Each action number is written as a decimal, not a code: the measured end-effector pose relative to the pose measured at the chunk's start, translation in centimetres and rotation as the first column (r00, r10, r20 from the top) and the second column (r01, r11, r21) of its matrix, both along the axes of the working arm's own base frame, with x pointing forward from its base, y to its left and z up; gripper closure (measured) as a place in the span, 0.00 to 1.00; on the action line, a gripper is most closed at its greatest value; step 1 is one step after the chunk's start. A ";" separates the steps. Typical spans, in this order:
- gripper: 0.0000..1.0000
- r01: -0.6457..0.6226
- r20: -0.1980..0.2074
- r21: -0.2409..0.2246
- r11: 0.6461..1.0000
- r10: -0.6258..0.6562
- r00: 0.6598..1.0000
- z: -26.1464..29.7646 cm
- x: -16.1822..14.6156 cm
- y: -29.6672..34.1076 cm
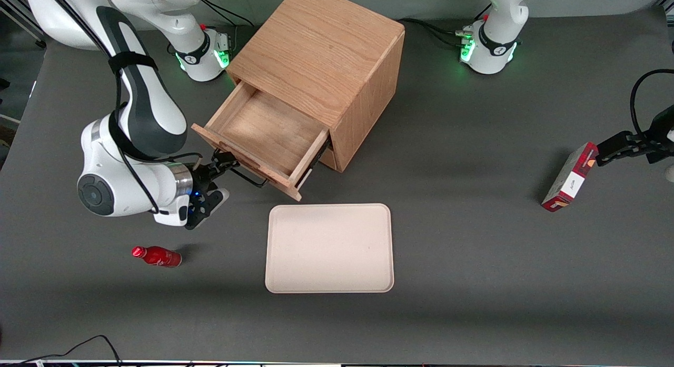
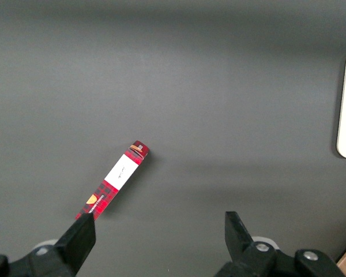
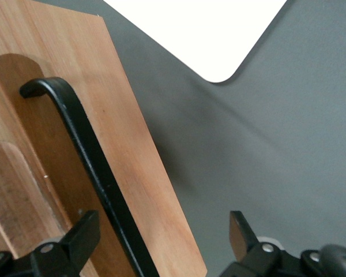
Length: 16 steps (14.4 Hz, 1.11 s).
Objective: Close top drawer
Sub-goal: 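Push the drawer front with the right gripper into the cabinet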
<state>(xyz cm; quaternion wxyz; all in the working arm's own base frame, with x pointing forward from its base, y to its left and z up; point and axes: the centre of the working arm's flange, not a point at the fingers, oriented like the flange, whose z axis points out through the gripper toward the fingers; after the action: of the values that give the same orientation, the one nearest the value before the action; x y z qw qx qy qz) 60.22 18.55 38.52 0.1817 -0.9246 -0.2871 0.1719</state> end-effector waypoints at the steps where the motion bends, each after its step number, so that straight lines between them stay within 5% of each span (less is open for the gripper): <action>1: 0.00 0.010 0.001 -0.005 1.000 -0.010 1.000 0.1 -0.5 0.3; 8: 0.00 0.043 -0.001 -0.039 0.998 -0.044 0.999 0.7 -4.3 4.3; 16: 0.00 0.078 -0.014 -0.025 0.997 -0.079 0.997 1.2 -8.8 5.0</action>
<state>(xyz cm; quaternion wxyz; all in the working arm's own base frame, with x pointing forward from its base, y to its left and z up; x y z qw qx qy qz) 51.40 23.56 39.73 0.1791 -0.9361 -0.2471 0.1749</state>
